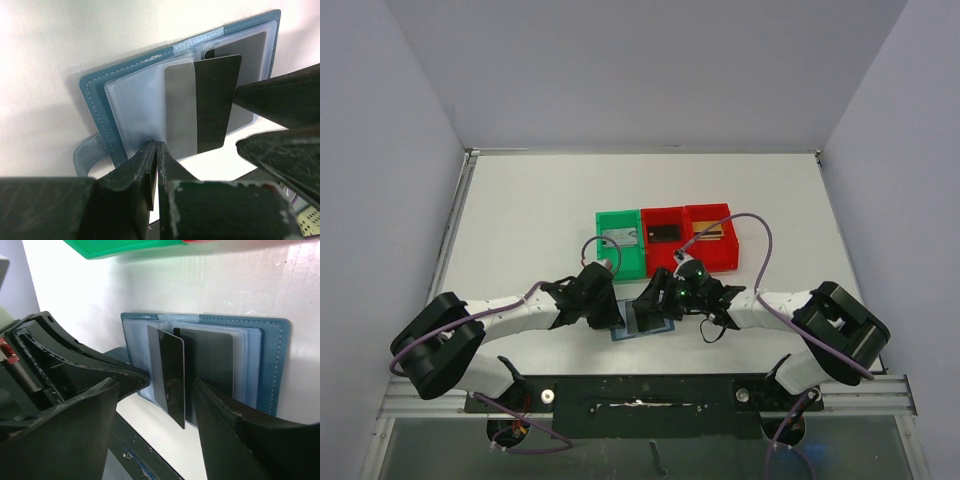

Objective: Take the credit cards out of the card holder

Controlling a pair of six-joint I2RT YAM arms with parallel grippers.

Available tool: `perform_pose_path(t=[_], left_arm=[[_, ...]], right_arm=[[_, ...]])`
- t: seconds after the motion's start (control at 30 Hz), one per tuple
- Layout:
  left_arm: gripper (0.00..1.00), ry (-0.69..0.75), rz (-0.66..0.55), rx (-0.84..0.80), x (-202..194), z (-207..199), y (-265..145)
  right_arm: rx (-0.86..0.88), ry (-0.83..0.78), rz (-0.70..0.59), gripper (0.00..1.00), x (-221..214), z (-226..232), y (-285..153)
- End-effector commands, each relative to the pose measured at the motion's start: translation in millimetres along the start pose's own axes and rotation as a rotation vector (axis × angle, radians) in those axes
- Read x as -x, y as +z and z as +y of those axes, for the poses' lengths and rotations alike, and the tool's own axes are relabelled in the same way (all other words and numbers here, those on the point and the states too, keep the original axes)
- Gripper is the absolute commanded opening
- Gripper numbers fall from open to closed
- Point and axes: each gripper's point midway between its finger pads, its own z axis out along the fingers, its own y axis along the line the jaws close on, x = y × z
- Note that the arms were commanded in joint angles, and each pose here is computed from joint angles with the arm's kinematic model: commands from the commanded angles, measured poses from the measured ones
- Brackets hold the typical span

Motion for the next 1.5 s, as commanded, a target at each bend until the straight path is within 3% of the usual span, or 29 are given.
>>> perform_pose_path(t=[0.0,0.17,0.27,0.83,1.17,1.47], left_arm=[[0.05,0.020,0.009,0.044,-6,14,4],[0.05,0.020,0.006,0.039,-5,13,3],[0.05,0.020,0.002,0.036,-4,12,2],[0.05,0.018,-0.001,0.037,-4,11,2],[0.05,0.019,0.001,0.040,-3,11,3],[0.04,0.015,-0.001,0.036,-3,11,3]], right_arm=[[0.006,0.002,-0.085,0.68,13,0,-5],[0.064,-0.012,-0.148,0.84,19,7,-14],[0.092,-0.029,-0.185,0.83,24,14,-21],[0.068,-0.053,-0.016,0.51,0,13,9],[0.129,-0.042,0.017,0.30,-7,23,13],[0.177,-0.047,0.032,0.24,-9,30,14]])
